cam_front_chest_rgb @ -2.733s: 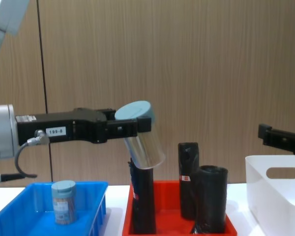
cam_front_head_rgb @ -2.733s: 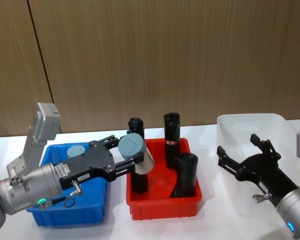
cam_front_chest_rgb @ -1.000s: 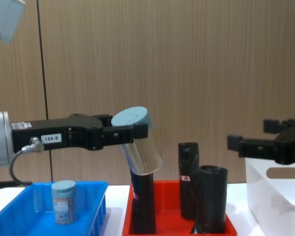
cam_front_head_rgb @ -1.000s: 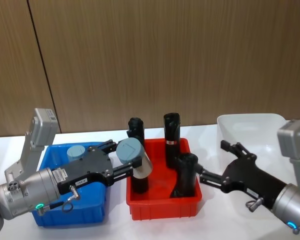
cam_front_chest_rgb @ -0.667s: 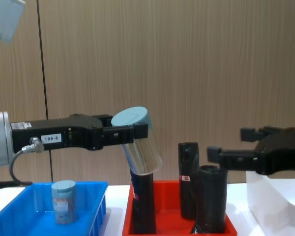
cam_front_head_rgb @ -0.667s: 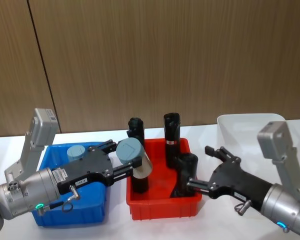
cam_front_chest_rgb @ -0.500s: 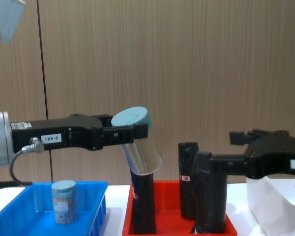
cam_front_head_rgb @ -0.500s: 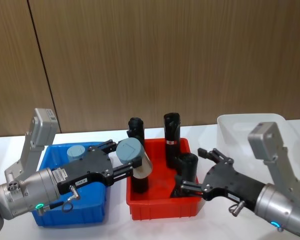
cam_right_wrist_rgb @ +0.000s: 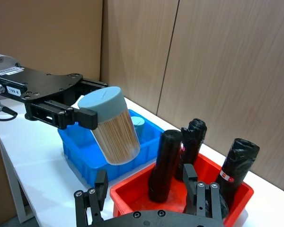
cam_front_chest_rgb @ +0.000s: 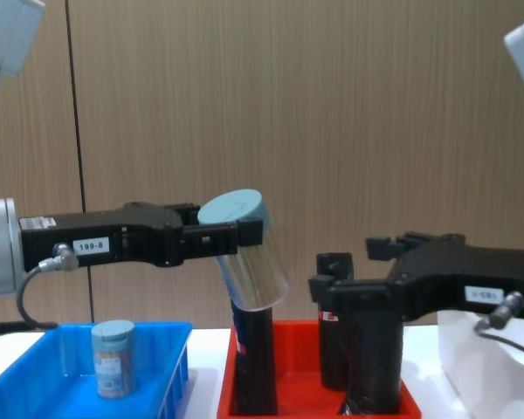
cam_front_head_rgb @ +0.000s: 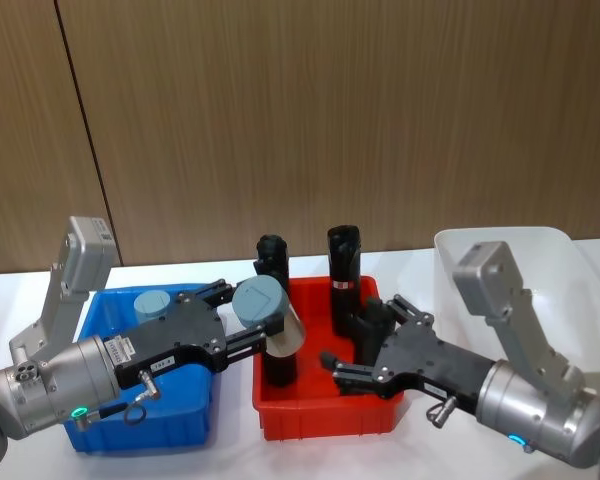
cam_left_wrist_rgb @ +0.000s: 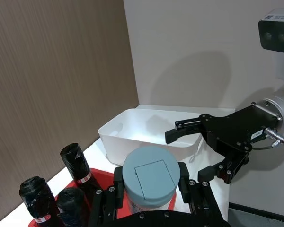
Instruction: Pick the cotton swabs from the blue box and place them into the white box.
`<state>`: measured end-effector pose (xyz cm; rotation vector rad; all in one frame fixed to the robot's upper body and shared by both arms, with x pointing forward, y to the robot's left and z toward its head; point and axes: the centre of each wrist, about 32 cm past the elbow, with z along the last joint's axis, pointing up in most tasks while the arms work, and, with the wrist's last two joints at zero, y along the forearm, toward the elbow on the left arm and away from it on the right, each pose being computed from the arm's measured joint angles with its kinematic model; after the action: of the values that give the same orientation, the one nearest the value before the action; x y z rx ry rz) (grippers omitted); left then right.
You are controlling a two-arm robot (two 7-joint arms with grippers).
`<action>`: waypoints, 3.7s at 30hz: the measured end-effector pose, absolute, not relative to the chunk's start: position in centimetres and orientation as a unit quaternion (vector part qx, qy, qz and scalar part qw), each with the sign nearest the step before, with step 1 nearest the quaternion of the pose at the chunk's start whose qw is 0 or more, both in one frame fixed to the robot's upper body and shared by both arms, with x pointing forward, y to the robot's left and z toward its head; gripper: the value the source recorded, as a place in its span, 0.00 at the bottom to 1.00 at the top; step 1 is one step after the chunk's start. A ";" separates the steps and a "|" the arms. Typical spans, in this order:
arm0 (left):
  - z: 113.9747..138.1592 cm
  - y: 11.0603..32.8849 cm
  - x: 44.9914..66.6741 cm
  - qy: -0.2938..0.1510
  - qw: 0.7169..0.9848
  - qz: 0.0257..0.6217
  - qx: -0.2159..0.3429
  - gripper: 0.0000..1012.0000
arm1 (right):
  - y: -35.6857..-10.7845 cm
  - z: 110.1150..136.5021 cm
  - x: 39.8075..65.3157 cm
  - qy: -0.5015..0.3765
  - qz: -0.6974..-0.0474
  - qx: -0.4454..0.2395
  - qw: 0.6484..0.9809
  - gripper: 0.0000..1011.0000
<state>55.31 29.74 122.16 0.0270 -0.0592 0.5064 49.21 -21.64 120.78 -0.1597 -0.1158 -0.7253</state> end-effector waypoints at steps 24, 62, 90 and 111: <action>122.2 29.7 55.3 -0.029 0.968 0.250 0.013 0.66 | -18.1 120.9 50.6 -0.083 -0.320 -0.081 0.940 0.99; 122.2 29.7 55.3 -0.029 0.968 0.250 0.013 0.66 | -14.8 120.2 51.8 -0.125 -0.304 -0.068 0.942 0.99; 122.2 29.7 55.3 -0.029 0.968 0.250 0.013 0.66 | -14.0 119.5 51.6 -0.164 -0.322 -0.076 0.929 0.83; 122.2 29.7 55.3 -0.029 0.968 0.250 0.013 0.96 | -14.0 119.7 51.5 -0.170 -0.328 -0.067 0.927 0.64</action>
<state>55.31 29.74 122.17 0.0268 -0.0595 0.5052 51.45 -13.97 119.70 -0.1365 -0.3491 -0.6723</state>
